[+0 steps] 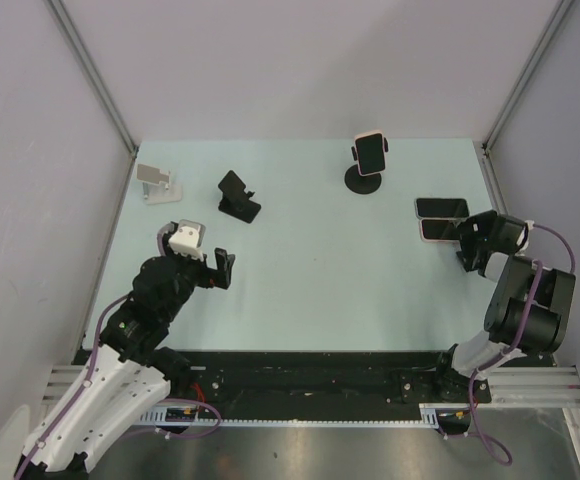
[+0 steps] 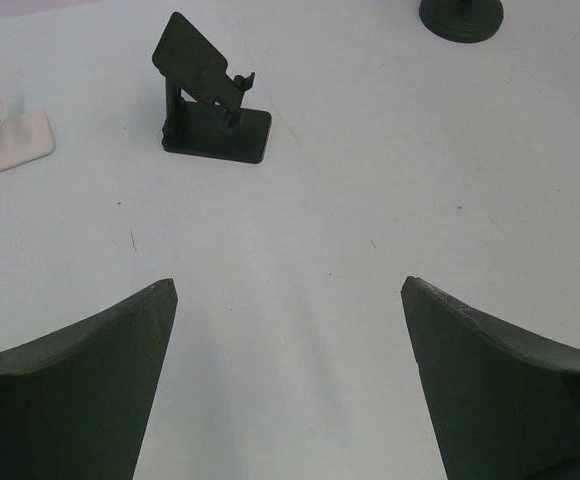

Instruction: Remove the phone from the phone stand

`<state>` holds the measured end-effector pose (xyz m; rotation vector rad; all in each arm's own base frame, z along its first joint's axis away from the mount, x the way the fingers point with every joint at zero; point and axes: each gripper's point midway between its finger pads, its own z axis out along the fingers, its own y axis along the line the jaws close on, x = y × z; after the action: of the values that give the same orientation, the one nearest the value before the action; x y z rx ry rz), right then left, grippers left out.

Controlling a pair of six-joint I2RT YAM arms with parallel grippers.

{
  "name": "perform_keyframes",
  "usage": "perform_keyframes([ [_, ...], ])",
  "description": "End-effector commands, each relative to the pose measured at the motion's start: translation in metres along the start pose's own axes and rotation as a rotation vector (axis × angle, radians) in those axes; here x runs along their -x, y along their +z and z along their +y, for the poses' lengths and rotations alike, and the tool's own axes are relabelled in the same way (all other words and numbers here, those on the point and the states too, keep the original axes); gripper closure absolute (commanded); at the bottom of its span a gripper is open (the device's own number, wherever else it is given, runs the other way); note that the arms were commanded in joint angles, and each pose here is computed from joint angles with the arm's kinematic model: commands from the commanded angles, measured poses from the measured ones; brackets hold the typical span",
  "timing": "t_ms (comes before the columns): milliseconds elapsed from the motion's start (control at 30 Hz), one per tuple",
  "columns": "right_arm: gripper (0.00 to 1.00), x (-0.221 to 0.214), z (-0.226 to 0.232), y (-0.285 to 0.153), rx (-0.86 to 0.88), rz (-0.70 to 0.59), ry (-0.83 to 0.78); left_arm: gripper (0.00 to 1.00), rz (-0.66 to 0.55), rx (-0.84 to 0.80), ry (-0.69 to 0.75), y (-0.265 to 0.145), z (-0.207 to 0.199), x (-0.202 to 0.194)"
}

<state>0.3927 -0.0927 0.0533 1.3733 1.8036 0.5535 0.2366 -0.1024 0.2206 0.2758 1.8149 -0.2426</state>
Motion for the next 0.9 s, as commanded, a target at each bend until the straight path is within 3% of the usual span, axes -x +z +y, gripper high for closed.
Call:
perform_keyframes([
  [0,0.0,0.005,0.012,-0.03,-0.014,-0.039,-0.164,0.0,-0.026,0.002,0.004,0.003,-0.001,0.008],
  [233,0.0,-0.009,0.069,-0.092,0.134,-0.12,-0.498,0.0,-0.023,0.112,-0.083,0.007,0.015,0.014],
  [533,0.0,-0.087,0.112,-0.176,0.416,-0.027,-0.87,0.0,0.014,0.168,-0.283,0.041,0.027,0.028],
  [867,0.0,-0.107,0.125,-0.268,0.673,-0.021,-0.958,0.0,0.009,0.113,-0.484,0.113,0.042,0.054],
])
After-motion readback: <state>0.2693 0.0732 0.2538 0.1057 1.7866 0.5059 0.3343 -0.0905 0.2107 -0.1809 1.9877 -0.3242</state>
